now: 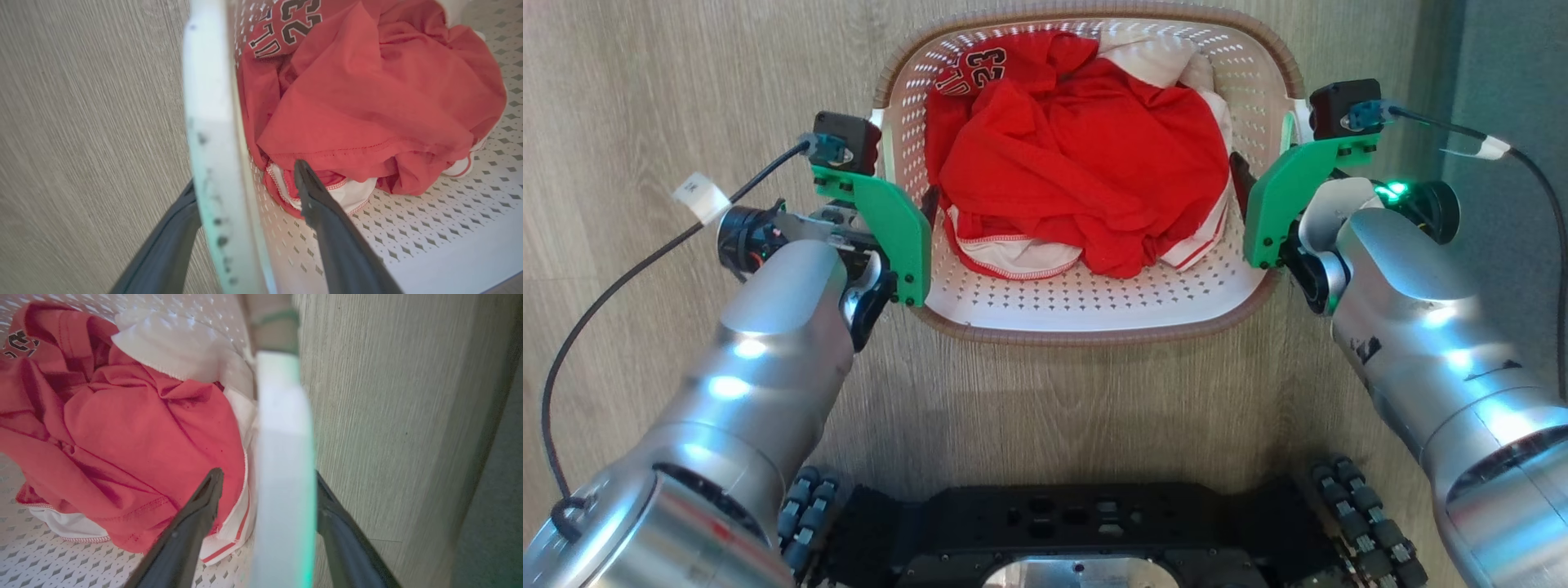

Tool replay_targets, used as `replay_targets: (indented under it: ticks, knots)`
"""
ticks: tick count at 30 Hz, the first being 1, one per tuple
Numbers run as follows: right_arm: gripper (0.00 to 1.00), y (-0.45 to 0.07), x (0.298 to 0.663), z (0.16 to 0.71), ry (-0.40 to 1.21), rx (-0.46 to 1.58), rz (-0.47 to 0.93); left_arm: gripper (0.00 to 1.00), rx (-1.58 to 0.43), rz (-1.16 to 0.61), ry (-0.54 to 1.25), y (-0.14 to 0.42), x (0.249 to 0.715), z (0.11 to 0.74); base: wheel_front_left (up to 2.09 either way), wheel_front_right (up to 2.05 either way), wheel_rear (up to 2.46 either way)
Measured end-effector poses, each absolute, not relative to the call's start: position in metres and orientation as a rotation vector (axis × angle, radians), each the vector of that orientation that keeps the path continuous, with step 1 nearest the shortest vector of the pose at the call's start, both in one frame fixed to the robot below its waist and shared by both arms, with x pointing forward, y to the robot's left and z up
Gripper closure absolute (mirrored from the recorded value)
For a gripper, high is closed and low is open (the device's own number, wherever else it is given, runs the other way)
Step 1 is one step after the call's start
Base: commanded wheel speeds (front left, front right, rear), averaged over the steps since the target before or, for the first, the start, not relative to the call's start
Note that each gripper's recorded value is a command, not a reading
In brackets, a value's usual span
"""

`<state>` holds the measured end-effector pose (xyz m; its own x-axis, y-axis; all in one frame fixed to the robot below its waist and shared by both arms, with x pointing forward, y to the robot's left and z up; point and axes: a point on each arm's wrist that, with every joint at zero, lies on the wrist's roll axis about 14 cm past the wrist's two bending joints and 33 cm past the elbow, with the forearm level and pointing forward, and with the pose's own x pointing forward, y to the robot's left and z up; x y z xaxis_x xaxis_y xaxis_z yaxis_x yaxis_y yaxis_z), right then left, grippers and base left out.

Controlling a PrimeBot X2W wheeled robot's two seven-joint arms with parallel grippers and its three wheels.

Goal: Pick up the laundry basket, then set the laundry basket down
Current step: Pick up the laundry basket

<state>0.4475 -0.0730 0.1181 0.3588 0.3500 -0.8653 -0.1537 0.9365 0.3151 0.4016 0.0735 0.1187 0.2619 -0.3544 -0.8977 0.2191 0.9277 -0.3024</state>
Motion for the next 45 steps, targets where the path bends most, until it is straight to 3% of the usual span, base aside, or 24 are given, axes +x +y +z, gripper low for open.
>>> replay_targets:
  ticks: [11,12,13,14,15,16,28,45]
  knots:
    - [0.00,-0.070,0.439,0.110,1.184,0.203,0.328,0.02,-0.124,-0.400,1.268,0.073,0.399,0.114,0.00,0.00,0.00]
    - [0.09,-0.070,0.439,0.109,1.186,0.206,0.326,0.60,-0.128,-0.396,1.270,0.073,0.398,0.114,0.00,0.00,0.00]
    - [0.49,-0.070,0.439,0.109,1.188,0.210,0.325,1.00,-0.132,-0.393,1.273,0.073,0.398,0.114,0.00,0.00,0.00]
    - [0.65,-0.070,0.438,0.109,1.189,0.212,0.323,1.00,-0.139,-0.386,1.285,0.074,0.397,0.113,0.00,0.00,0.00]
    - [0.92,-0.070,0.438,0.108,1.192,0.215,0.321,1.00,-0.148,-0.375,1.292,0.074,0.396,0.112,0.00,0.00,0.00]
    - [1.00,-0.070,0.437,0.108,1.192,0.212,0.322,1.00,-0.155,-0.371,1.293,0.074,0.396,0.112,0.00,0.00,0.00]
    - [1.00,-0.071,0.449,0.112,1.162,0.203,0.317,1.00,-0.148,-0.388,1.329,0.072,0.388,0.114,0.00,0.00,0.00]
    - [1.00,-0.072,0.452,0.152,1.185,0.051,0.417,1.00,-0.134,-0.413,1.343,0.072,0.380,0.157,0.00,0.00,0.00]
